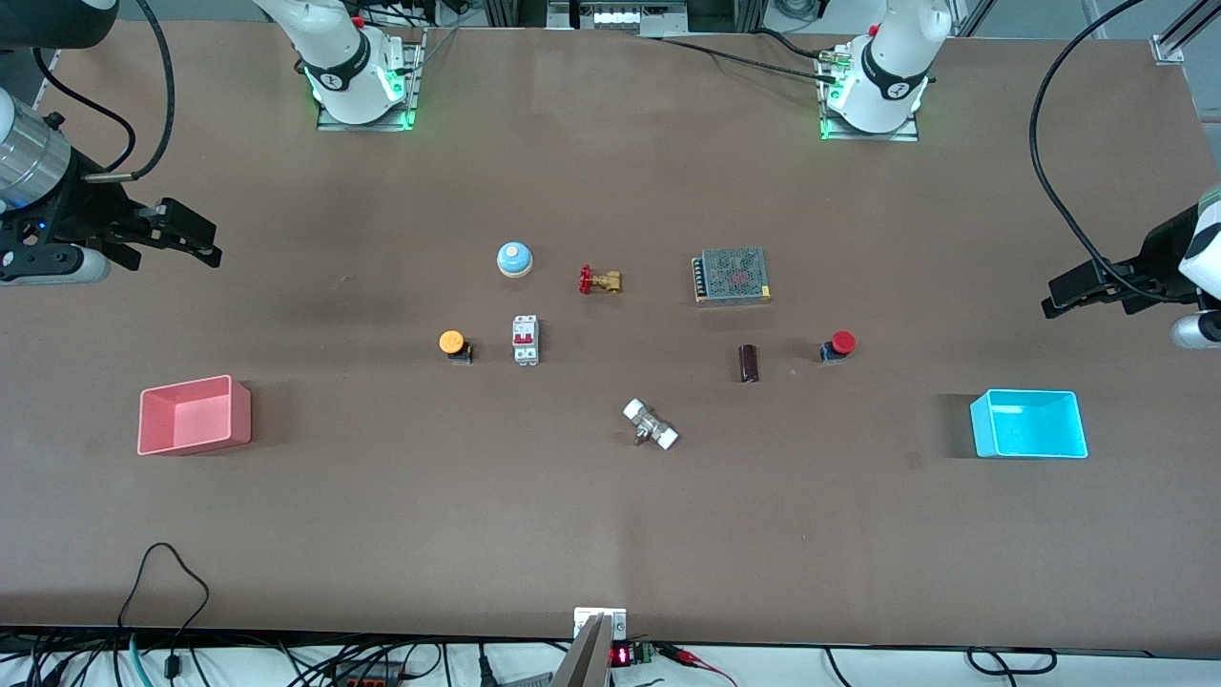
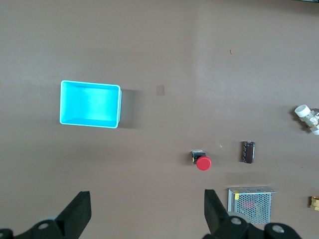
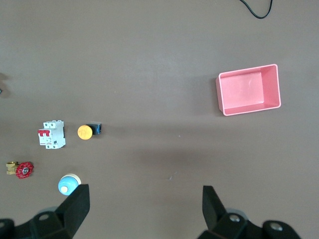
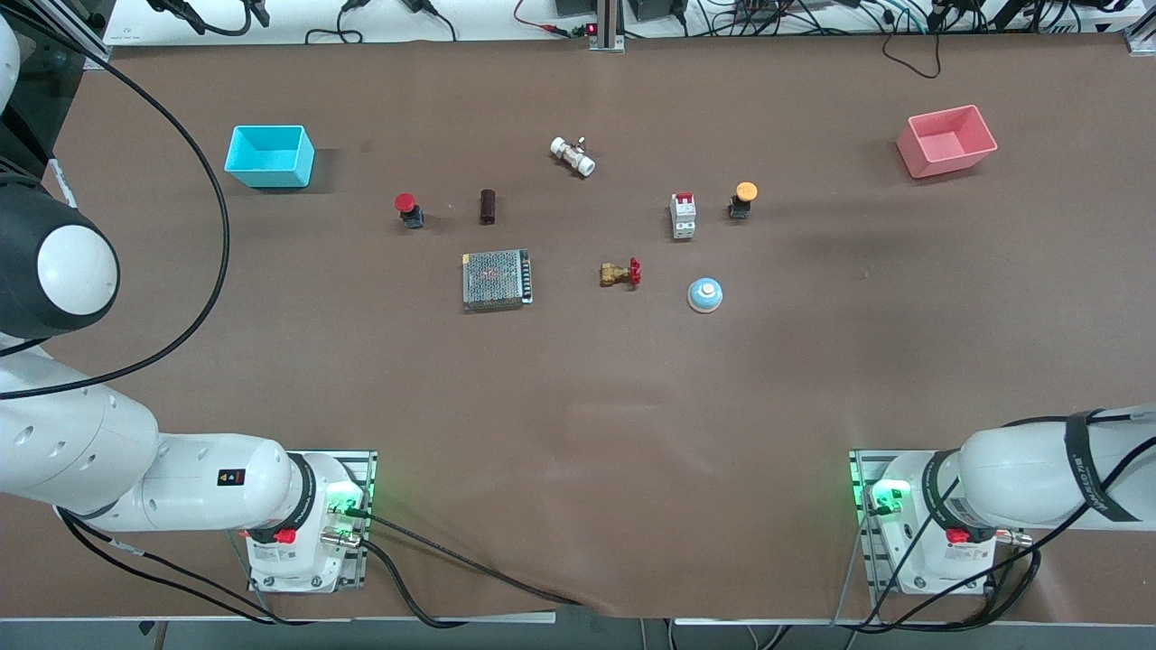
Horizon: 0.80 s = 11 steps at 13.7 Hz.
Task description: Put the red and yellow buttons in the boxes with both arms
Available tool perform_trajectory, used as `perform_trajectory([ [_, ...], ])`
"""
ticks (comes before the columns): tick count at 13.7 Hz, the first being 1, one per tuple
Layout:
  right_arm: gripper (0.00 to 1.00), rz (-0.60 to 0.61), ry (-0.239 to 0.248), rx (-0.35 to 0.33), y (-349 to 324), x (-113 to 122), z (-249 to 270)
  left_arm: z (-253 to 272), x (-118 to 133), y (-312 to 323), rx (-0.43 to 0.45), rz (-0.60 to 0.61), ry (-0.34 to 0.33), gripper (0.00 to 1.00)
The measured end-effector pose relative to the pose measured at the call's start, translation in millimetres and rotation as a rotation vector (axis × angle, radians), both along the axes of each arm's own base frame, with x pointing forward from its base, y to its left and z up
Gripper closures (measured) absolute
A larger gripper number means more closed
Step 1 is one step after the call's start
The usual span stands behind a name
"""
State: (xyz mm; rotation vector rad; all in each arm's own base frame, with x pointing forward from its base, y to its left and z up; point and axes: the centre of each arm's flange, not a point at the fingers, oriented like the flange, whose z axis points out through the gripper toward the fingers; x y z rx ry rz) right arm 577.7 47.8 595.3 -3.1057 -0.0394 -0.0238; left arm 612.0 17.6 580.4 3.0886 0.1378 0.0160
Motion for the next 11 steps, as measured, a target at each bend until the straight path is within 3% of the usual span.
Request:
perform_trajectory([
  [6,0.0,-0.003,0.016,0.001,-2,3,-8,-8,-3,-8,-0.002,-0.013,0.019,0.0],
  [11,0.0,0.001,0.121,0.009,-1,26,-70,-59,9,-34,-0.01,-0.059,0.105,0.0],
])
